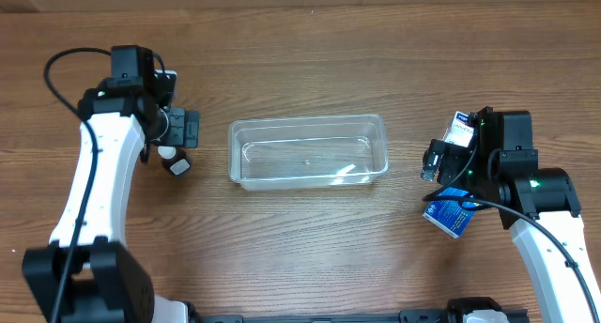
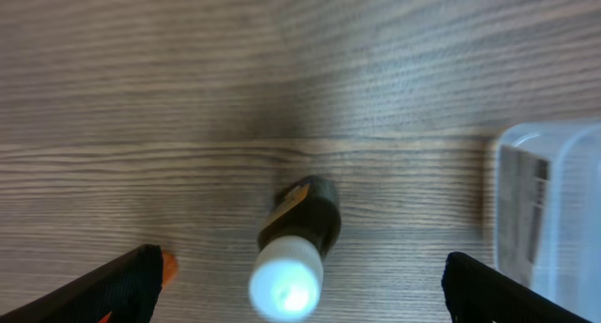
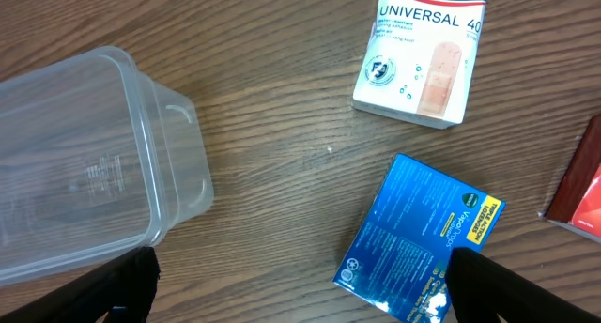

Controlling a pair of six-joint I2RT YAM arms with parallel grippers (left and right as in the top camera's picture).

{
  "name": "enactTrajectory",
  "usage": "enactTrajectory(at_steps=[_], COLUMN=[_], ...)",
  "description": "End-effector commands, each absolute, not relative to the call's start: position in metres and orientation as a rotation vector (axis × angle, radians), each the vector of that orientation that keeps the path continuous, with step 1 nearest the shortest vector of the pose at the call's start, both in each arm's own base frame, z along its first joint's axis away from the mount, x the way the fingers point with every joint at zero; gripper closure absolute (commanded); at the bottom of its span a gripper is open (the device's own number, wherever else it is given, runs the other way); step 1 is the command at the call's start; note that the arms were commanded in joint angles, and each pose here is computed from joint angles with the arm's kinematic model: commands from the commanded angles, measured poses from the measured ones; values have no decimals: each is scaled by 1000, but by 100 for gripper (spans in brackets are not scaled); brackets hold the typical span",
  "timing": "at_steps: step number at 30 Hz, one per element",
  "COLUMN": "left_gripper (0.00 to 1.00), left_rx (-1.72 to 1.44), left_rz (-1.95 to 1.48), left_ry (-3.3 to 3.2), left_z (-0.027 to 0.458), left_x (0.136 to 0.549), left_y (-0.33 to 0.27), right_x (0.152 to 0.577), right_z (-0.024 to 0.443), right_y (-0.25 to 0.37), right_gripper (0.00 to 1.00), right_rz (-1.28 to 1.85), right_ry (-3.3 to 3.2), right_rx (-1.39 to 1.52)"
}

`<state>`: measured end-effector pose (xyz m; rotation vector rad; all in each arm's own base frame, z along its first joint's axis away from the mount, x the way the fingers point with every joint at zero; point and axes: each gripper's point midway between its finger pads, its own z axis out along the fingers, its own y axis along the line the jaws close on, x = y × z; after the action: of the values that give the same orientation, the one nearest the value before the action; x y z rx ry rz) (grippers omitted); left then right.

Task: Pack container
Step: 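Carry the brown bottle into the container's left end and release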

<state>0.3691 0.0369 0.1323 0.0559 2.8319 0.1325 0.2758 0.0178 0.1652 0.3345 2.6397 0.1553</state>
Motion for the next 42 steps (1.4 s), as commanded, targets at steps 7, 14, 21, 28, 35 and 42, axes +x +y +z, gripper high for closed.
enactTrajectory(at_steps=[7,14,21,28,35,42], left_gripper=[18,33,43,53,72,96], left_rx=[76,78,79,78,77,-37], left_rz=[97,99,107,176,181,174], left_ry=[3016,3046,3067,3085,3088,3076], left_z=[81,79,79,79,79,81], left_x=[362,356,351,346,345,348], left_y=[35,35,36,44,44,43], right_x=[285,286,286,286,286,286], right_z=[167,166,166,166,166,166], right_y=[15,15,15,15,15,15], right_gripper=[0,0,0,0,0,0], right_rz=[139,137,137,138,138,138], right_ry=[2640,2645,2645,2645,2645,2645], right_rx=[349,349,349,349,349,349])
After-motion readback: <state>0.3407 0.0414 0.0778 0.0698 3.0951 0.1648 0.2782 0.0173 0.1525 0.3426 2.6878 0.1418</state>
